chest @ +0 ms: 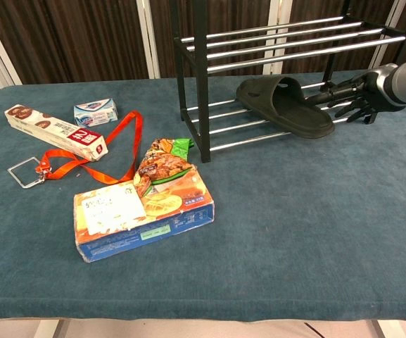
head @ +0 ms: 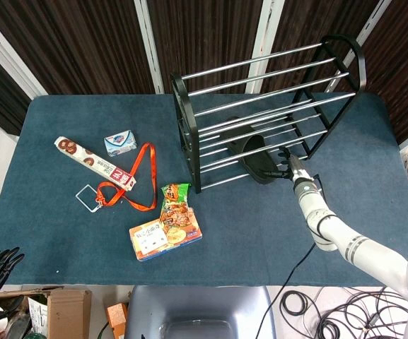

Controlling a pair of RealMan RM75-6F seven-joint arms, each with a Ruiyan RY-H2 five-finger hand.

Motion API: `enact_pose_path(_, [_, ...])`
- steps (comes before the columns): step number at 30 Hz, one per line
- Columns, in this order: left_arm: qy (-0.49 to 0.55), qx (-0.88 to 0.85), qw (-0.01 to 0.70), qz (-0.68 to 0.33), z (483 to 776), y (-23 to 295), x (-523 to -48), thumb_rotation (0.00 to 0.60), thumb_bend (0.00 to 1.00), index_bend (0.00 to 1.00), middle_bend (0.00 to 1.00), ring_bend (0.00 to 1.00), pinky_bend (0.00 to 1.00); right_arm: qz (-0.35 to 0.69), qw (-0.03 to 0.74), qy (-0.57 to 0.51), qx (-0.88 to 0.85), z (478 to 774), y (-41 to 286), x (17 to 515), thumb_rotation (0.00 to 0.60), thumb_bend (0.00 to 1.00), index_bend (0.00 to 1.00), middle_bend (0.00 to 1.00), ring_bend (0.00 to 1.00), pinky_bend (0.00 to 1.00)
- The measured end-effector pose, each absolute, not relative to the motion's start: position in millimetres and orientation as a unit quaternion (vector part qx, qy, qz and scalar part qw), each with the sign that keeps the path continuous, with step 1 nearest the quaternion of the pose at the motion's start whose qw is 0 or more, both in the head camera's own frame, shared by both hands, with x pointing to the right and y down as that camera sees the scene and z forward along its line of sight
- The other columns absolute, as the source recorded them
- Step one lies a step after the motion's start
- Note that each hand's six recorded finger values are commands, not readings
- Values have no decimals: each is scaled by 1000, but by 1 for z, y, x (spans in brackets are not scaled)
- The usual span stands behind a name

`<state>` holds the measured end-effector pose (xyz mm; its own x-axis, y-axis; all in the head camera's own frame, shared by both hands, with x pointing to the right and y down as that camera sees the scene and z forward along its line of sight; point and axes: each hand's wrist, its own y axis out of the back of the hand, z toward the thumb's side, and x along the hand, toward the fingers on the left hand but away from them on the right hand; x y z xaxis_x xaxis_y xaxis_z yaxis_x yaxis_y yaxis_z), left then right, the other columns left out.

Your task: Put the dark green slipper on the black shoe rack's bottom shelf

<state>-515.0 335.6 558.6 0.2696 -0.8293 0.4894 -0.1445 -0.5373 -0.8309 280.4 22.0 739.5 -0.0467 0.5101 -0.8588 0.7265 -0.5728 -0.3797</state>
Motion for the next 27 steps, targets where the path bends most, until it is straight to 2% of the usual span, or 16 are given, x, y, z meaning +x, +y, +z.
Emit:
enact_pose_path(8, [360, -716, 340, -492, 556, 331, -512, 600, 330, 0, 0, 0, 26, -586, 8, 385, 713, 713, 56, 302, 468, 87, 0, 9, 3, 12])
enact_pose_path(14, [378, -712, 327, -494, 555, 327, -504, 600, 350, 0, 0, 0, 23, -602, -146, 329, 713, 681, 99, 337, 487, 87, 0, 0, 0, 0])
enact_pose_path(18, [391, -703, 321, -500, 554, 321, -491, 600, 350, 0, 0, 0, 20, -602, -295, 310, 674, 646, 138, 372, 527, 87, 0, 0, 0, 0])
enact_pose_path(21, [398, -696, 326, -501, 551, 318, -478, 600, 355, 0, 0, 0, 19, -597, -370, 330, 630, 615, 172, 399, 554, 87, 0, 0, 0, 0])
enact_pose_path(27, [363, -706, 339, -504, 552, 327, -463, 600, 358, 0, 0, 0, 19, -601, -426, 382, 559, 557, 247, 445, 560, 87, 0, 0, 0, 0])
